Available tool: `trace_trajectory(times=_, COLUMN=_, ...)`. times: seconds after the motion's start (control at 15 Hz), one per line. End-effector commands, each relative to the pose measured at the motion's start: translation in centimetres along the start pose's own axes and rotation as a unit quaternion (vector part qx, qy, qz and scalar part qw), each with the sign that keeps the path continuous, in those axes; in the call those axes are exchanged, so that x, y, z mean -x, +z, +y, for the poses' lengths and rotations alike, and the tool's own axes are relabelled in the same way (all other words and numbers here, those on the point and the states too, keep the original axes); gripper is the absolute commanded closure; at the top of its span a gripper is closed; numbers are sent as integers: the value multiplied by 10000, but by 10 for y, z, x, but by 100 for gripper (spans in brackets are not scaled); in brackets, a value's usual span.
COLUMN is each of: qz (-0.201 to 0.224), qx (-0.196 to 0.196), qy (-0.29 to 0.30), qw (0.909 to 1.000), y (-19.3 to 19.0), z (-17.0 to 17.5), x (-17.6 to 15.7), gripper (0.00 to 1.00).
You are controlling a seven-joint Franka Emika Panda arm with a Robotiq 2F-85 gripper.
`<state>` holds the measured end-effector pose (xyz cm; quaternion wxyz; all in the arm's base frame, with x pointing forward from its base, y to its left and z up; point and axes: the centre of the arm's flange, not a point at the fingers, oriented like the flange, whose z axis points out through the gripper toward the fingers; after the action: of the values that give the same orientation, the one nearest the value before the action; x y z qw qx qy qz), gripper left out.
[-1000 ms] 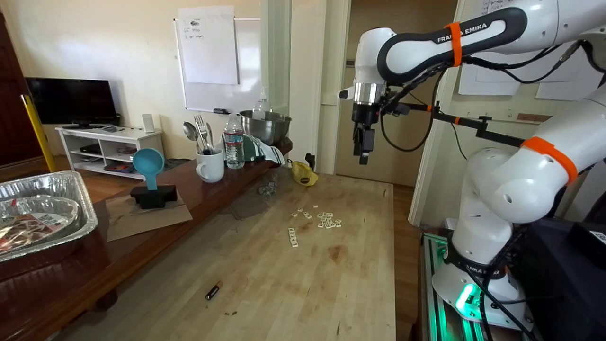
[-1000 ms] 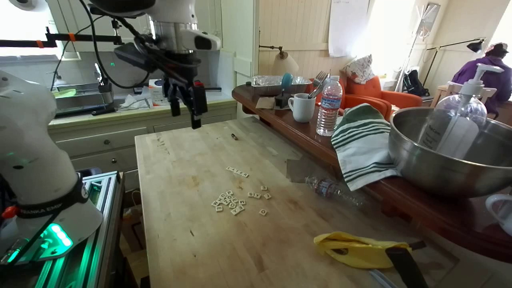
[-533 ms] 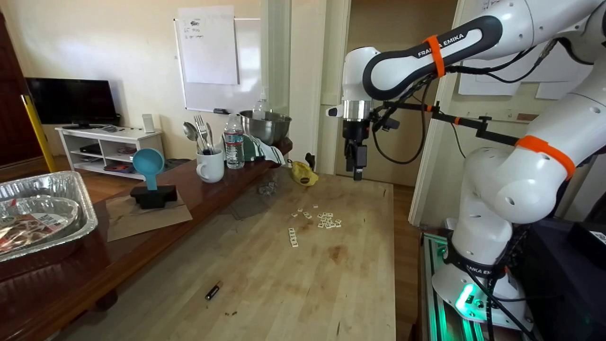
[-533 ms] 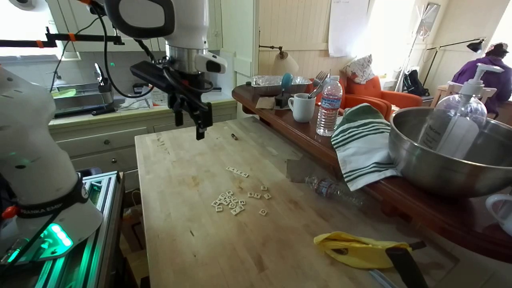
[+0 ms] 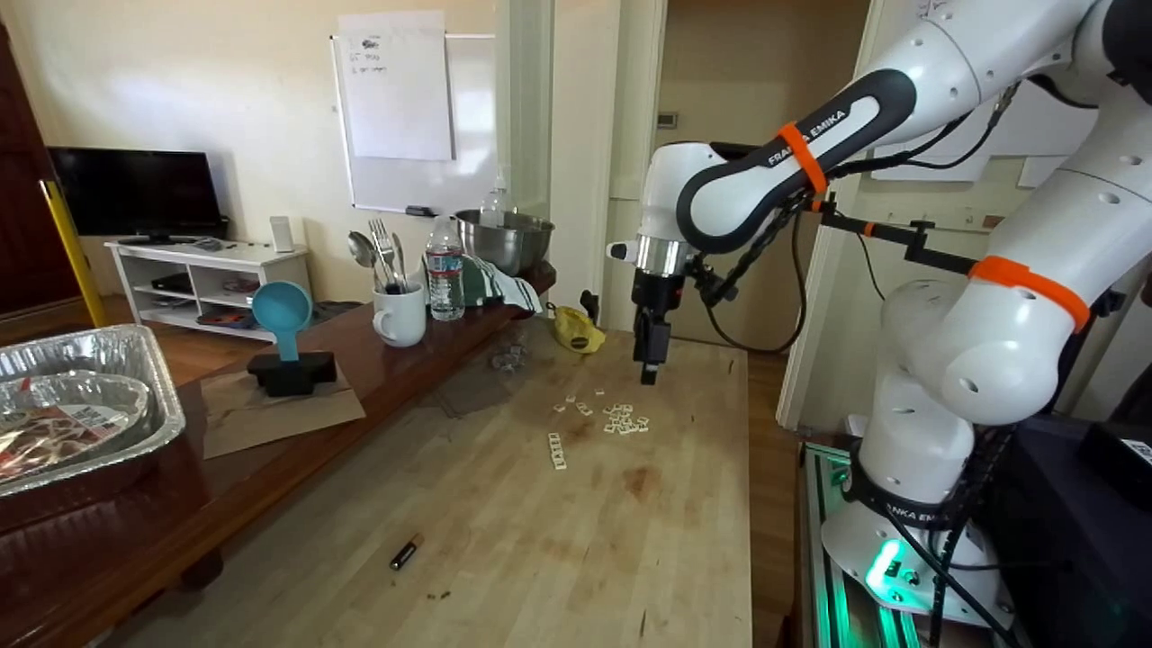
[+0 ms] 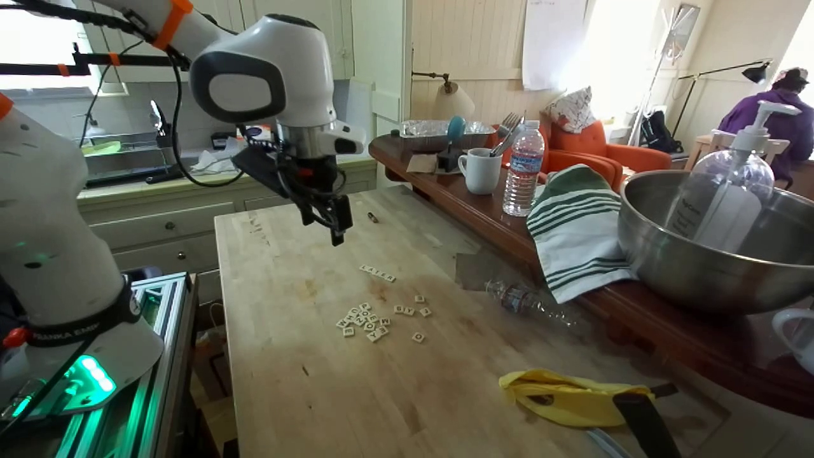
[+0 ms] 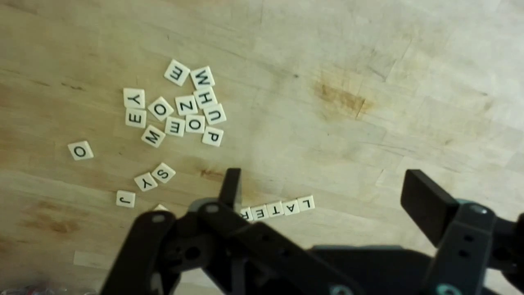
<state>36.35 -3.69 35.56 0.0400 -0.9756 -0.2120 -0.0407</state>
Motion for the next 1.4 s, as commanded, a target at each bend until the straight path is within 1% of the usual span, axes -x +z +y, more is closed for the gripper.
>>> trace_trajectory(times=0.0, qz=533, qx=-112, qy=52, qw=9985, y=52, z=-6, x=-26, gripper=0)
trace_trajectory(times=0.13, qz=719, qx=-70, qy=81, qw=9974, y=68, z=-6, x=-39, gripper=0)
trace_trajectory(times=0.27, qz=790, qx=-67, qy=103, qw=9968, y=82, z=-7, x=-48, gripper=0)
trace_trajectory(times=0.33, qz=787, qx=-83, qy=104, qw=9968, y=91, z=-7, x=-51, gripper=25)
trace_trajectory(times=0.4, qz=790, qx=-72, qy=127, qw=9968, y=98, z=-8, x=-54, gripper=27)
trace_trajectory(times=0.47, qz=796, qx=-79, qy=134, qw=9967, y=103, z=-7, x=-57, gripper=34)
trace_trajectory(times=0.53, qz=785, qx=-72, qy=133, qw=9968, y=107, z=-5, x=-60, gripper=44)
trace_trajectory(times=0.6, qz=814, qx=9, qy=137, qw=9966, y=111, z=-4, x=-63, gripper=51)
trace_trajectory(times=0.67, qz=800, qx=-50, qy=138, qw=9967, y=113, z=-1, x=-66, gripper=58)
trace_trajectory(times=0.73, qz=801, qx=-3, qy=137, qw=9967, y=116, z=0, x=-68, gripper=67)
trace_trajectory(times=1.0, qz=690, qx=-131, qy=29, qw=9975, y=128, z=2, x=-76, gripper=96)
trace_trajectory(times=1.07, qz=676, qx=-135, qy=-1, qw=9976, y=131, z=1, x=-79, gripper=100)
trace_trajectory(times=1.33, qz=602, qx=-179, qy=-172, qw=9979, y=144, z=-5, x=-86, gripper=100)
